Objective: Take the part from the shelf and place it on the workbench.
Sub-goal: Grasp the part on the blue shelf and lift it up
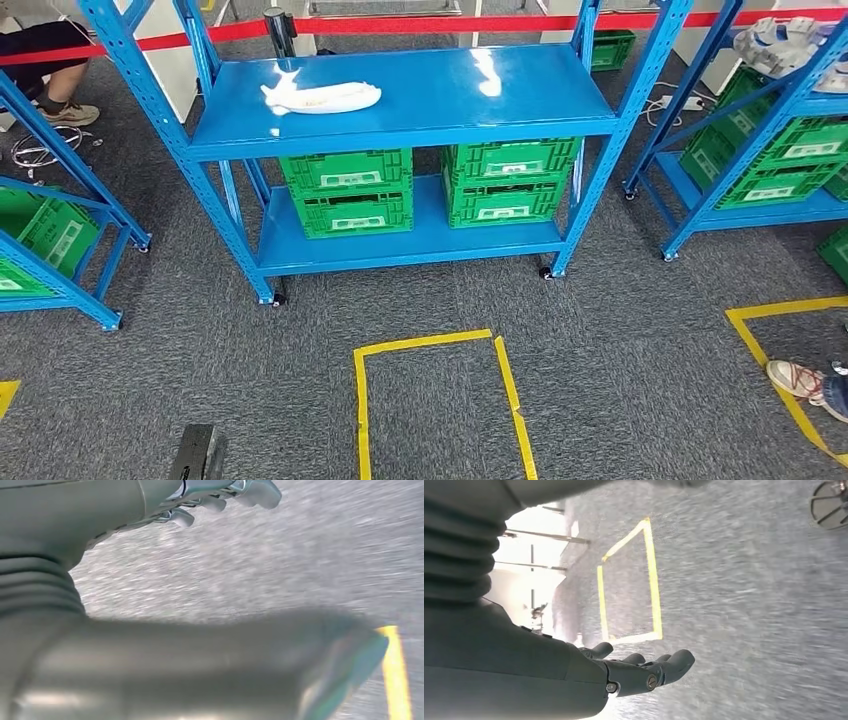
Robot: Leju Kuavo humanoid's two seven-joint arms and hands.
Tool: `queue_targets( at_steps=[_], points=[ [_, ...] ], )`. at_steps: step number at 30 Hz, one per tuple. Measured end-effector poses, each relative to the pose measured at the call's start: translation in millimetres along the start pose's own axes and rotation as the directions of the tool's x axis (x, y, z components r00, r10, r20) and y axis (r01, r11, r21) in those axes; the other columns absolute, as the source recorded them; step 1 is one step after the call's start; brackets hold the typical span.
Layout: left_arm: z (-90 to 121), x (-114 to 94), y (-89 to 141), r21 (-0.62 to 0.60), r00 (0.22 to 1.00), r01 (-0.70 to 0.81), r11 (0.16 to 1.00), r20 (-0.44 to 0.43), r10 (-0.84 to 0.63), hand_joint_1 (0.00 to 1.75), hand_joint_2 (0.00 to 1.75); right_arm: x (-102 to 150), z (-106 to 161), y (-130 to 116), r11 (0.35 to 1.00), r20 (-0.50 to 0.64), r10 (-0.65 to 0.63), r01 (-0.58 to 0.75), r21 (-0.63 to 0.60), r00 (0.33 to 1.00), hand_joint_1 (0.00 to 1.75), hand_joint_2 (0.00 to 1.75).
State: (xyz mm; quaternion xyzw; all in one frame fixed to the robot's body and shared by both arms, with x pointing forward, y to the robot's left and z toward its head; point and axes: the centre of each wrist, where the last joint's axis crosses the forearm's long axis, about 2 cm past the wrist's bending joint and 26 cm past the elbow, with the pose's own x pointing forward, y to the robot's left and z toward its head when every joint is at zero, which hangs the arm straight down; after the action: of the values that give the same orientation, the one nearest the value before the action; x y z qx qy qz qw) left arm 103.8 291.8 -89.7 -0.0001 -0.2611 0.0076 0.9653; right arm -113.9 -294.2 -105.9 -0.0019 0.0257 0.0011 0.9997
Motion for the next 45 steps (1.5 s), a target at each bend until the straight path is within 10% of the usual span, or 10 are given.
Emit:
queue_targets(
  at_steps=[8,21,41,42,45],
  points=[
    [31.6,-92.1,1.0,0.002,0.969,0.001,1.000,-0.248,0.000,0.00,1.75,100.5,-1.3,2.5,1.000,0.244,-0.001,0.000,0.005,0.970,0.00,1.75],
    [33.7,-98.2,2.1,0.004,0.962,0.000,1.000,-0.271,0.001,0.00,1.75,108.8,-0.1,0.8,1.000,0.271,-0.001,0.001,0.002,0.963,0.00,1.75],
    [21.1,-76.8,22.3,0.130,0.987,0.076,0.989,-0.149,-0.057,0.00,1.75,212.5,29.1,-40.1,0.993,0.655,0.092,-0.018,-0.118,0.750,0.00,1.75],
    [20.4,-75.6,22.9,0.135,0.988,0.078,0.988,-0.141,-0.059,0.00,1.75,216.7,31.0,-42.9,0.992,0.669,0.099,-0.018,-0.127,0.736,0.00,1.31],
    [18.5,-72.0,24.1,0.150,0.991,0.081,0.985,-0.116,-0.064,0.00,0.44,229.5,37.4,-51.9,0.987,0.711,0.125,-0.015,-0.159,0.692,0.00,0.00]
  ],
)
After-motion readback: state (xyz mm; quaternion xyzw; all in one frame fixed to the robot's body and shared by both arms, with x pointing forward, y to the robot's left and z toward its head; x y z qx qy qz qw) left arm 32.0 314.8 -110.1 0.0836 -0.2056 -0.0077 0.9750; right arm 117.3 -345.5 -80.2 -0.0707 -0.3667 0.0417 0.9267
